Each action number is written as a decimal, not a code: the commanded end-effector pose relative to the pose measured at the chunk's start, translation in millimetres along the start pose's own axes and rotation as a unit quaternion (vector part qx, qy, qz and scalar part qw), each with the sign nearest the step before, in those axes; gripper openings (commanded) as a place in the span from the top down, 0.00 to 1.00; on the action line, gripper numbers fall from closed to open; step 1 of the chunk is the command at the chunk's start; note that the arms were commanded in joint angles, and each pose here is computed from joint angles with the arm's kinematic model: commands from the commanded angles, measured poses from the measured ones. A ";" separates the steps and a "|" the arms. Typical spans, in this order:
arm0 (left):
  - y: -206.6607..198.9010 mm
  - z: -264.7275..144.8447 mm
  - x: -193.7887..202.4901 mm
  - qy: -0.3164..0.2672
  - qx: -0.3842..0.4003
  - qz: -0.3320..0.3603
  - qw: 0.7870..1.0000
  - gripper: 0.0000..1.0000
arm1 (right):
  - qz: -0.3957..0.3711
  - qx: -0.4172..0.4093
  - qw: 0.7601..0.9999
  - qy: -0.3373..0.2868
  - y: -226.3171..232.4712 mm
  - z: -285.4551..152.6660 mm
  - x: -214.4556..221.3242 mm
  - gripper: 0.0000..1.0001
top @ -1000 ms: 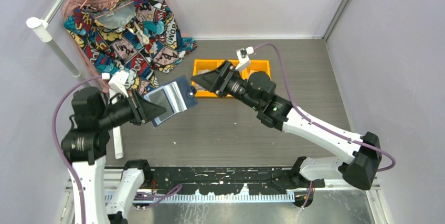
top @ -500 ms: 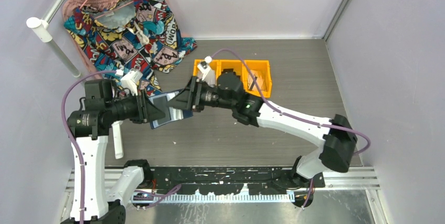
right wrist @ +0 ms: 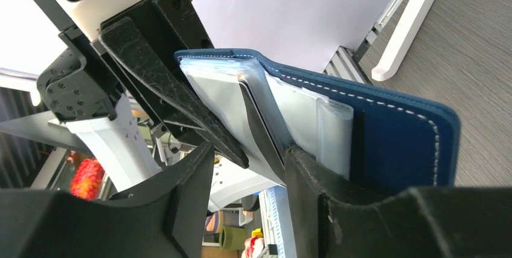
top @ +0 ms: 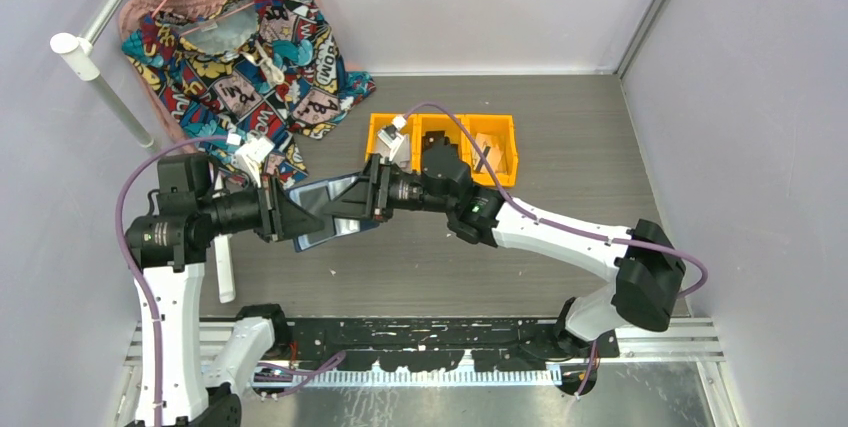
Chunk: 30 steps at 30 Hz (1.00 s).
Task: Take the credit cards out of the card holder
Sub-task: Remove the credit card from the card holder.
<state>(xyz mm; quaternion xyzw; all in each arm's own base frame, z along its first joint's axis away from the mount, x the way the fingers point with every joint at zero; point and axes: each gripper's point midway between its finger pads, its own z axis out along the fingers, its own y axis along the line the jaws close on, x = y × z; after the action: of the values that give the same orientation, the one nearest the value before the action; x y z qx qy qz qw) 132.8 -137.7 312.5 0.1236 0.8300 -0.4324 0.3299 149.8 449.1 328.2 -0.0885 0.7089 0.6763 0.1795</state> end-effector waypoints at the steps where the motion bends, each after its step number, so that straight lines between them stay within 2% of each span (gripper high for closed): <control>1: -61.9 -13.9 -3.7 -0.004 0.151 0.011 0.988 0.83 | -0.011 -0.069 0.997 -0.018 35.0 -8.0 -7.4 0.49; 10: -81.4 -19.7 -11.0 -0.005 0.214 -0.015 0.977 0.63 | -0.026 -0.095 0.995 -0.025 52.1 -23.2 -5.5 0.52; 12: -83.9 -20.7 -11.5 -0.008 0.220 -0.016 0.975 0.62 | -0.028 -0.100 0.994 -0.025 54.5 -24.5 -4.6 0.52; 15: -85.6 -21.2 -12.6 -0.012 0.226 -0.018 0.974 0.68 | -0.028 -0.107 0.994 -0.023 58.6 -25.5 -4.4 0.53; 22: -82.1 -20.2 -16.1 -0.030 0.196 -0.006 0.980 0.98 | -0.028 -0.139 0.990 -0.026 74.6 -35.1 -3.5 0.55; 30: -83.3 -21.5 -21.5 -0.038 0.184 0.000 0.982 1.00 | -0.039 -0.162 0.986 -0.011 86.3 -42.9 5.0 0.58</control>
<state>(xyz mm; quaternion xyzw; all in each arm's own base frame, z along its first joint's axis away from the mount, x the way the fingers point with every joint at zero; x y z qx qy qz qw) 114.3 -162.6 362.9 0.1177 0.7530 -0.5591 0.3265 138.5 416.9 379.4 -0.0927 0.6285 0.7432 0.2098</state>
